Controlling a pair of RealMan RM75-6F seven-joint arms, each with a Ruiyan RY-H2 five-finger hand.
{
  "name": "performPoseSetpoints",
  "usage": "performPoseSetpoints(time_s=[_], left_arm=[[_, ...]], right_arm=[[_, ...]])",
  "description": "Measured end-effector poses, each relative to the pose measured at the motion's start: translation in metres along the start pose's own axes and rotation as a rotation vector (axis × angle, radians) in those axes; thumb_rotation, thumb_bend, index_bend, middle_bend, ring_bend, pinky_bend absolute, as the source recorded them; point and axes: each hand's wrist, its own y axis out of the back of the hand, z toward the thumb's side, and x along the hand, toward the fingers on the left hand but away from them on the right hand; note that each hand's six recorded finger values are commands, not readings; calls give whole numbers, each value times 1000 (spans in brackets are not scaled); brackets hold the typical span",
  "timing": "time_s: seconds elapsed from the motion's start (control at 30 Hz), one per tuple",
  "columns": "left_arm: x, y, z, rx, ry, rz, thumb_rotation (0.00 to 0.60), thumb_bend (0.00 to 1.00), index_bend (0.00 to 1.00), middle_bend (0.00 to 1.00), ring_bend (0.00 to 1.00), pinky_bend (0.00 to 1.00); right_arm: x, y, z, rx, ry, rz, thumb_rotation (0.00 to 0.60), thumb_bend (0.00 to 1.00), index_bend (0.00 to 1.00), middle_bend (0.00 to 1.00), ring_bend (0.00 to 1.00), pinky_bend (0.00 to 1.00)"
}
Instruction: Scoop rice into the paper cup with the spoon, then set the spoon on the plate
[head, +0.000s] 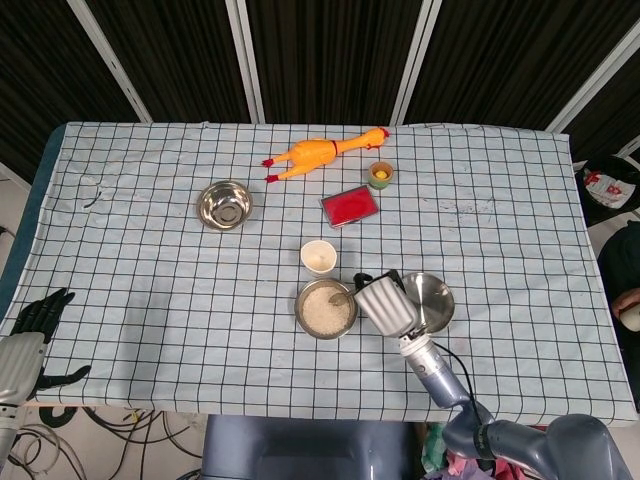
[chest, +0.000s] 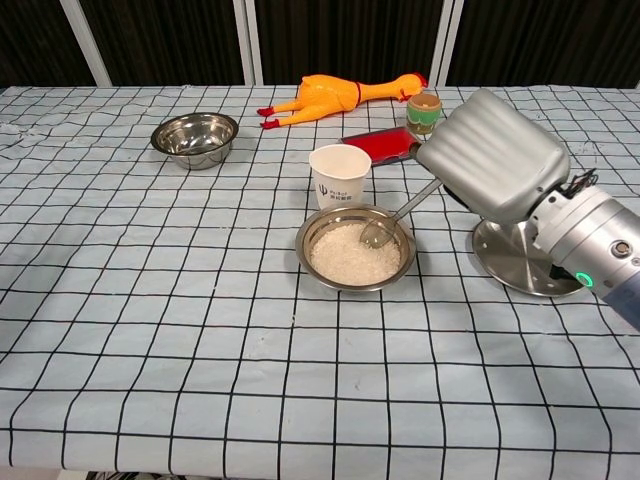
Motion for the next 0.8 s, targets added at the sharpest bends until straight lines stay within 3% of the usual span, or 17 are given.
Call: performPoseSetpoints(time_s=[0.47,0.8], left_arm=[[0,0,0,-3,2,-2,600,10,0,0,0,0],[0,0,-1,-4,3,-5,600,10,0,0,0,0]], right_arm=[[12,-4,20,-45,50,43,600,416,645,1000,1000,1000],[13,-8,21,-163,-20,157,600,455,645,1000,1000,1000]])
